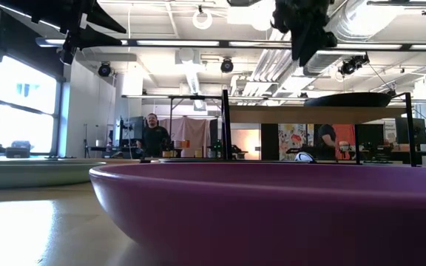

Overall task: Place and stack plates onto a shelf
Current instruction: Stack the top black plate on top of the black plate on the shelf

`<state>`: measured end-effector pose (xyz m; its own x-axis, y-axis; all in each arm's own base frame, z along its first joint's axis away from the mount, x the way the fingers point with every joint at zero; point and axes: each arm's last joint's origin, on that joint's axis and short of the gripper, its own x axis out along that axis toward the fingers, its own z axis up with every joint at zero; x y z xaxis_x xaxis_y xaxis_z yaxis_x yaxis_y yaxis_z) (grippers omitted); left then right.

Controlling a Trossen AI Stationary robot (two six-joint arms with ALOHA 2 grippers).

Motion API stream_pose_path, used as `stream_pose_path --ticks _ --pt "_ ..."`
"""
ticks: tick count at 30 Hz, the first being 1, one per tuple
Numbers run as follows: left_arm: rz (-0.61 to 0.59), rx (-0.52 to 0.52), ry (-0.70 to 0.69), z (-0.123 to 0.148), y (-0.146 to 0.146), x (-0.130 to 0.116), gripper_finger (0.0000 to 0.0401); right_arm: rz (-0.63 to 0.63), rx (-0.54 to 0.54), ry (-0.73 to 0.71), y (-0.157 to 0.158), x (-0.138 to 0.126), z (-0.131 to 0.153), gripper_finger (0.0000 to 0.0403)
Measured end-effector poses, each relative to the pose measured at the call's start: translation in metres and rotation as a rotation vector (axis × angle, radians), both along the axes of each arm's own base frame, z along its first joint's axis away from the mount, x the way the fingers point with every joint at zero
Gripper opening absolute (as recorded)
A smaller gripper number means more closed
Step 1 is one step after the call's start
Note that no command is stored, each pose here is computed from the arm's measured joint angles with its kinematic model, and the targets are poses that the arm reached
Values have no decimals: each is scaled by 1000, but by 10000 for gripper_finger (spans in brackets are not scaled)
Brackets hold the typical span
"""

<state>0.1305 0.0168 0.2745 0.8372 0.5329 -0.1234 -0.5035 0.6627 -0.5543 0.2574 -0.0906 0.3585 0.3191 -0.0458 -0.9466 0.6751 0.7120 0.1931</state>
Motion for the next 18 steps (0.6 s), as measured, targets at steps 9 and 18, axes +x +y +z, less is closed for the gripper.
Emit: stream_pose_path --ticks 9,18 --pt "0 0 0 0 0 0 117 91 5 -45 52 17 2 119" --pt "1 0 0 0 0 0 117 36 -39 -56 81 21 2 119"
